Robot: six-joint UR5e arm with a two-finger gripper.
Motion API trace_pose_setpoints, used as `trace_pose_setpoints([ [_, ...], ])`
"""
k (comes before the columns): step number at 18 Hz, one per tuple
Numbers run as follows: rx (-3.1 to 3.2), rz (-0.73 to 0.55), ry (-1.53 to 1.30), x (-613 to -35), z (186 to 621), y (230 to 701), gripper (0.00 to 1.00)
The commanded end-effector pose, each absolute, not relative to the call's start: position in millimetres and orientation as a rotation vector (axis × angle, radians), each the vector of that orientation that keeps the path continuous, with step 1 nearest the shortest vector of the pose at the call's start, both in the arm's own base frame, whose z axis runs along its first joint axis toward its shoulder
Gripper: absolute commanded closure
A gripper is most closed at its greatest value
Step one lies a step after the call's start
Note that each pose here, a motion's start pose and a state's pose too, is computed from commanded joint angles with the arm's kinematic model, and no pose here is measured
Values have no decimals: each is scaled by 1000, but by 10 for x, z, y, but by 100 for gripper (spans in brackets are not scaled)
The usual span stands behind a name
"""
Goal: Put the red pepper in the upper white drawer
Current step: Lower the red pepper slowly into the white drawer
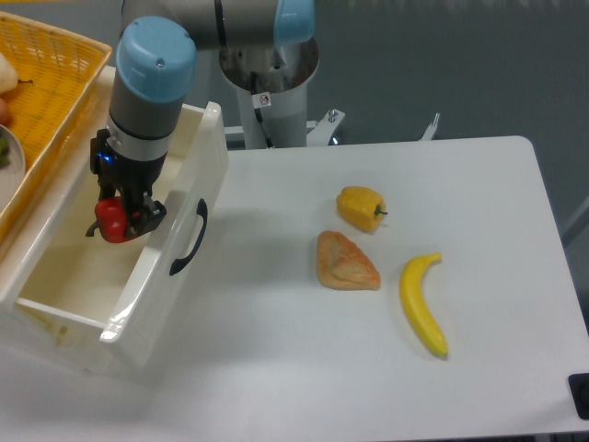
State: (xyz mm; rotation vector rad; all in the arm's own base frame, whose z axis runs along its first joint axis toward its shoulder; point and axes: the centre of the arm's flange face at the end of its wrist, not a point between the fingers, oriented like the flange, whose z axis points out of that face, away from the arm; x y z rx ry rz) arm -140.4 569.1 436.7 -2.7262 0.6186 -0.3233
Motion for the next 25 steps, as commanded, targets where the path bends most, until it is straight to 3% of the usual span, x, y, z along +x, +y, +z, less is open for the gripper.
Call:
trace_pose_setpoints([
  [10, -2729, -322, 621, -1406, 4349, 5705, 73],
  [18, -2729, -322, 621, -1409, 4342, 5710, 51],
  [25, -2732, -321, 638, -1354, 4310, 5742, 39],
])
